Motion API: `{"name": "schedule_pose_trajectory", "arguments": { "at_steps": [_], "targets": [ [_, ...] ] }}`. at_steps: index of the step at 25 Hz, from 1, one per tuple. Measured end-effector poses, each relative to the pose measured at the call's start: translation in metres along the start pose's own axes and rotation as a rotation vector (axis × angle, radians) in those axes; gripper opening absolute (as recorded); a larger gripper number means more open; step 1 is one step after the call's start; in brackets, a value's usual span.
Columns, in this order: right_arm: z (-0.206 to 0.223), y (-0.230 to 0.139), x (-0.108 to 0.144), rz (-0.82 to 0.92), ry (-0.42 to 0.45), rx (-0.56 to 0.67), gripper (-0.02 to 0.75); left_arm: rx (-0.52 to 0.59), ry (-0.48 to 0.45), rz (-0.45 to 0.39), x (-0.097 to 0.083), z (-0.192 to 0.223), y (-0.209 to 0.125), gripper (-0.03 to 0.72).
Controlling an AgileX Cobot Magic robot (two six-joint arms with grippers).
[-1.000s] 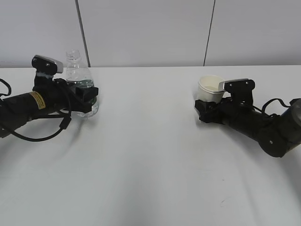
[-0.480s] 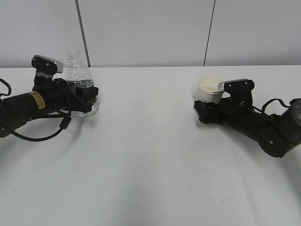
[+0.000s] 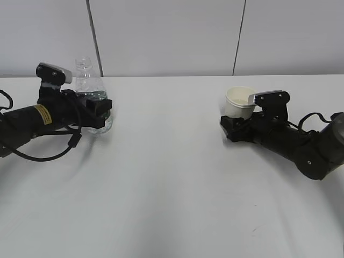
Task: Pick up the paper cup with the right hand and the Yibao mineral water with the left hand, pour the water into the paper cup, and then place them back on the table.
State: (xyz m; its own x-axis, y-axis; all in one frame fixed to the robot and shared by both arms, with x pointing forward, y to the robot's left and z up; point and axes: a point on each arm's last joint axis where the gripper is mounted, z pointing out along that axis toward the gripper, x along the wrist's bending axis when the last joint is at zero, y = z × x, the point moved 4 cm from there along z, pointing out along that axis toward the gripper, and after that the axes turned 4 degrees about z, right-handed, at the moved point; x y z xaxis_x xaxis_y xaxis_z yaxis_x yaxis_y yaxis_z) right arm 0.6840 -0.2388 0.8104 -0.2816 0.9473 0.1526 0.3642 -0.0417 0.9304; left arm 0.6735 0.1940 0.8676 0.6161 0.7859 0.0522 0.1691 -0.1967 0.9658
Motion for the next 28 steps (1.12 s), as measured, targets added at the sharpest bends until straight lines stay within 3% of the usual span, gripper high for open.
{"name": "schedule_pose_trajectory", "arguments": {
  "at_steps": [28],
  "targets": [
    [-0.0077,-0.0022,0.0018,-0.021,-0.003,0.022,0.587,-0.005,0.02,-0.016,0.0026,-0.0001,0.0006,0.322]
  ]
}}
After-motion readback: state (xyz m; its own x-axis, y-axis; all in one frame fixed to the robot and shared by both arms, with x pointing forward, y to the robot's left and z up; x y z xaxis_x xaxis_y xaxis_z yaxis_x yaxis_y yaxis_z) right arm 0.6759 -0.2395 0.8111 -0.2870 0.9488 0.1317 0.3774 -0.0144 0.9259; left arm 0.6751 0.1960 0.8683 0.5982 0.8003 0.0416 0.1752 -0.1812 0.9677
